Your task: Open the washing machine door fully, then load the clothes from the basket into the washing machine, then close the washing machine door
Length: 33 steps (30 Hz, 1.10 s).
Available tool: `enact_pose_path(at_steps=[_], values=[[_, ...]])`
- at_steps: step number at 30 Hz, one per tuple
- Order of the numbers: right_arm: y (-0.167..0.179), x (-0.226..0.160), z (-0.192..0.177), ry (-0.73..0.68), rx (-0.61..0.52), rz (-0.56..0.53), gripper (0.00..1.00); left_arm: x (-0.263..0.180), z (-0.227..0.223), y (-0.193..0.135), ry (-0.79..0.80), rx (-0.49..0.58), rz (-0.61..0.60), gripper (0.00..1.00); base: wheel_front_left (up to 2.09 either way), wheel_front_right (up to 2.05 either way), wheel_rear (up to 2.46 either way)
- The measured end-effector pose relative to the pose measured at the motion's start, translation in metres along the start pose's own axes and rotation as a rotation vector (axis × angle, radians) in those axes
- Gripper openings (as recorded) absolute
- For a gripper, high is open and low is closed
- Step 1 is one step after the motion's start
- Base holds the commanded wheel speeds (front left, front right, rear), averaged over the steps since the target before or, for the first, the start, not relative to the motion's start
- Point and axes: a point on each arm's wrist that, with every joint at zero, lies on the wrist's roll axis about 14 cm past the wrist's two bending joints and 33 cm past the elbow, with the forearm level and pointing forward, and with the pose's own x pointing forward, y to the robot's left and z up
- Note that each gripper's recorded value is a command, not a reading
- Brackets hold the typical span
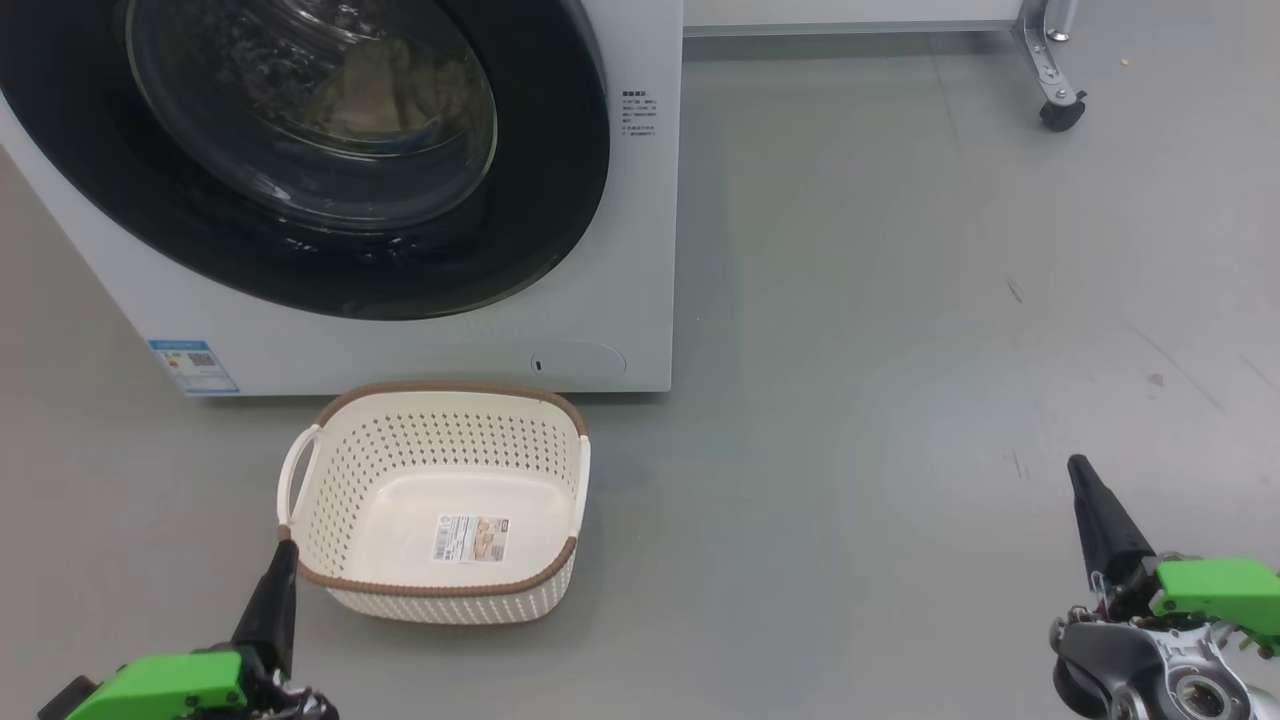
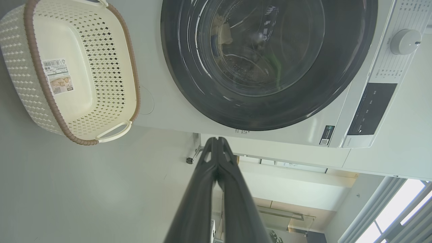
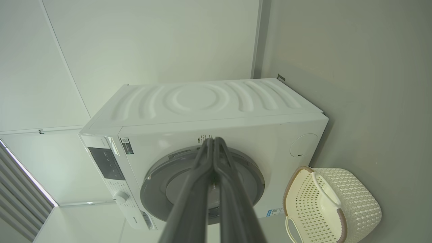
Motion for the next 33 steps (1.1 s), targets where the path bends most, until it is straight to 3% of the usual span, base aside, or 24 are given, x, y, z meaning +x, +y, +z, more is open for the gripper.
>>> enact_pose_path(at_steps=[33], values=[[0.0000,0.0000,0.0000,0.000,0.000,0.000,0.00,0.0000,-0.0010,0.0000,0.005,-0.004,0.000,0.00,0.00,0.00,0.00]])
